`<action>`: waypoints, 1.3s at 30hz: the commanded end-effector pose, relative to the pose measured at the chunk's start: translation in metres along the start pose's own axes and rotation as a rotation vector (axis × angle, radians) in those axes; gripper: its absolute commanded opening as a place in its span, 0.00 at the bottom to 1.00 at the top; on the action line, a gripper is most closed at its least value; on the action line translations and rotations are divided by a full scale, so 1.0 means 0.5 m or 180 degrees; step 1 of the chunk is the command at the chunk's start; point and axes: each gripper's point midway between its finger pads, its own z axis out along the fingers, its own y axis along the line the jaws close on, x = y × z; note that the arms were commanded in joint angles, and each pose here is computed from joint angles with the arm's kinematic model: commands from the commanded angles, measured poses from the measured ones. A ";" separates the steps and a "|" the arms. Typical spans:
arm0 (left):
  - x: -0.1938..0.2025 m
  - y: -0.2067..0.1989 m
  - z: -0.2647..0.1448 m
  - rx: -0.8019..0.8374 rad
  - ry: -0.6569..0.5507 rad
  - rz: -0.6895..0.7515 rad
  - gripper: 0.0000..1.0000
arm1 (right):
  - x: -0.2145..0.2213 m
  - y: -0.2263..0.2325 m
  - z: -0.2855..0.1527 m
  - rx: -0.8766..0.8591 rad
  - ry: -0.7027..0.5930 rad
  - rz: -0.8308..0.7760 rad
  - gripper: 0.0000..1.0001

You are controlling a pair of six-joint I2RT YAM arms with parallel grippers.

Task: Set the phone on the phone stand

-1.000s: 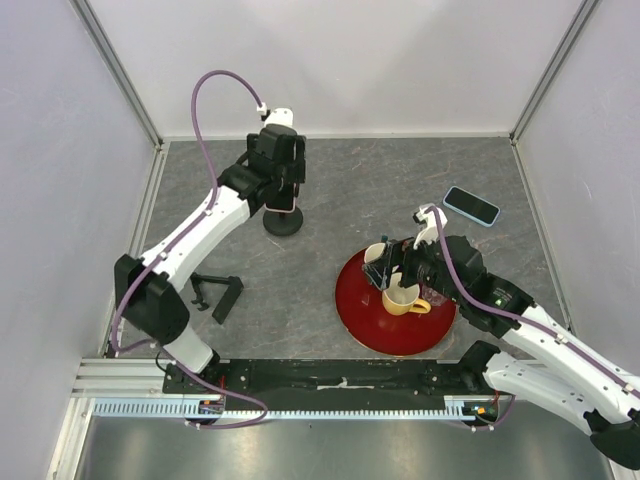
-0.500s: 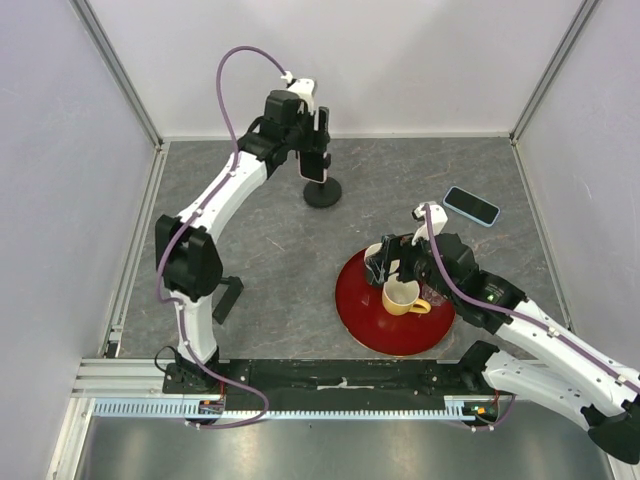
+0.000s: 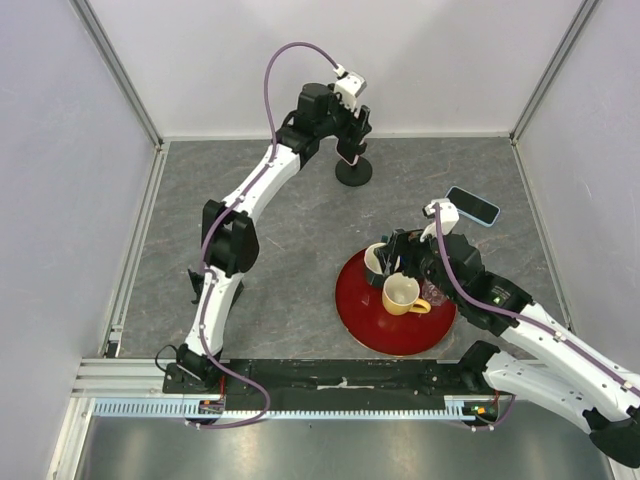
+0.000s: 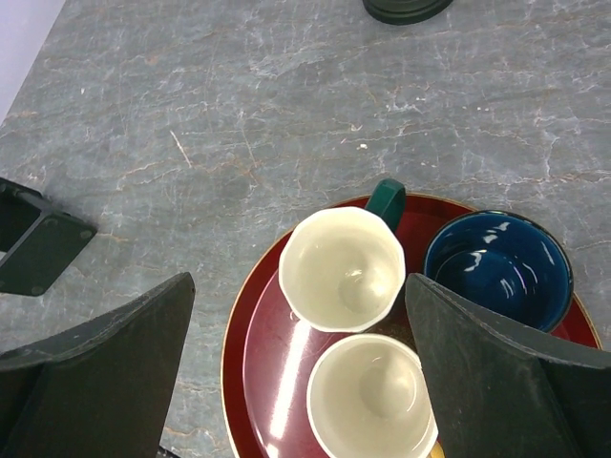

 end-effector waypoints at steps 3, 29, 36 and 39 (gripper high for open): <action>-0.220 -0.035 -0.017 0.0523 -0.1256 0.1042 0.02 | -0.056 0.003 -0.007 0.0076 -0.0240 0.0047 0.98; -0.187 -0.036 -0.028 0.1446 -0.1532 0.0999 0.16 | -0.034 0.003 0.028 0.0176 -0.0097 0.0059 0.98; -0.206 -0.035 -0.035 0.1387 -0.1546 0.0876 0.86 | -0.033 0.004 0.026 0.0157 -0.0092 0.0056 0.98; -0.217 -0.036 -0.045 0.1390 -0.1537 0.0843 0.95 | -0.035 0.004 0.023 0.0150 -0.0104 0.0062 0.98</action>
